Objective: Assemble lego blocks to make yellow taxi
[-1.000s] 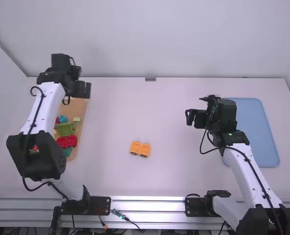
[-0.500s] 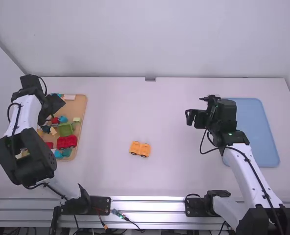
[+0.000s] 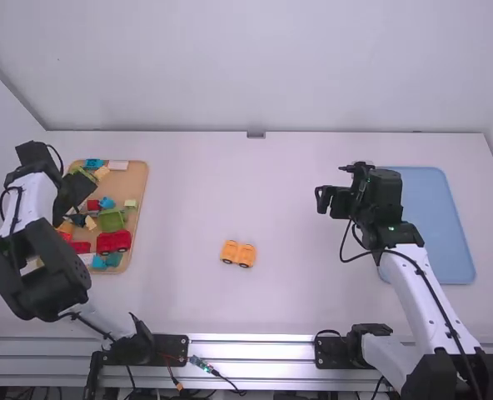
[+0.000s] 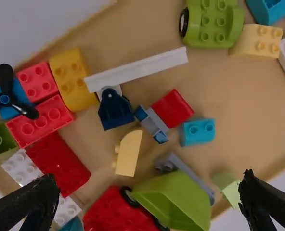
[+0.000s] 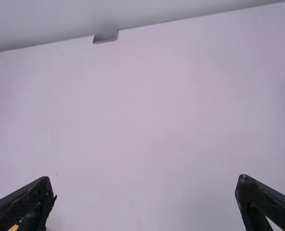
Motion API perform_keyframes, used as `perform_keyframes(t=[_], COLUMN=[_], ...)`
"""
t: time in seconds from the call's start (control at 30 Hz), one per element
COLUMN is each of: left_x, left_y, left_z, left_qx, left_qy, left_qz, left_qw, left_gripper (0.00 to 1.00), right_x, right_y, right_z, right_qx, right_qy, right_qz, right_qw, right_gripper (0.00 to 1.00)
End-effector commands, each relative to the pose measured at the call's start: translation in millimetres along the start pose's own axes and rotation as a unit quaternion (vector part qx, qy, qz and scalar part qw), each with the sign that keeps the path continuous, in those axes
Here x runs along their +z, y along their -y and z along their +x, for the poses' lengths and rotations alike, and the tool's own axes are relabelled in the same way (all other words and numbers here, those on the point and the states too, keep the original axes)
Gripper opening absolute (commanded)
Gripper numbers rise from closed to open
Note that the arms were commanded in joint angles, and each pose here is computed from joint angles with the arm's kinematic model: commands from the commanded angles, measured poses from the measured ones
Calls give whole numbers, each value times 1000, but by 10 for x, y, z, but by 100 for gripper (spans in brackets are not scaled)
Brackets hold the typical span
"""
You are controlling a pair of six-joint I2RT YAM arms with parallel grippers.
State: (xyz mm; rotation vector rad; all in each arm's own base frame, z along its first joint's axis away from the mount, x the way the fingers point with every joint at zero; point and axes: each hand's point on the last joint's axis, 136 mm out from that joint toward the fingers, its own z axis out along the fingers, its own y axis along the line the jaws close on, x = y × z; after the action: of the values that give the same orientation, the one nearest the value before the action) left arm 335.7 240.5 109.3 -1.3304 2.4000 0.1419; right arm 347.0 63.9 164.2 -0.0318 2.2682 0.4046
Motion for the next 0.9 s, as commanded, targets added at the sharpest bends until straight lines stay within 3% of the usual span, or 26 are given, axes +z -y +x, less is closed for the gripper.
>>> perform_keyframes(t=[0.0, 0.13, 0.37, 0.87], left_x=[33, 159, 313, 660], left_y=[-50, -121, -223, -337], left_z=[69, 125, 253, 531], left_qx=[24, 18, 11, 7], left_qy=[-8, -23, -50, -44], left_qz=[-8, -30, -60, -64], left_qw=[1000, 999, 997, 997], left_gripper=[99, 98, 65, 66], right_x=[-94, -94, -94, -94], right_y=[-69, -68, -68, -61], right_z=[-176, -175, -176, -178], right_qx=[-7, -8, -8, -8], right_qy=[23, 23, 23, 23], right_qz=[-6, -6, -6, -4], right_qw=[1000, 1000, 1000, 1000], right_gripper=[99, 99, 100, 99])
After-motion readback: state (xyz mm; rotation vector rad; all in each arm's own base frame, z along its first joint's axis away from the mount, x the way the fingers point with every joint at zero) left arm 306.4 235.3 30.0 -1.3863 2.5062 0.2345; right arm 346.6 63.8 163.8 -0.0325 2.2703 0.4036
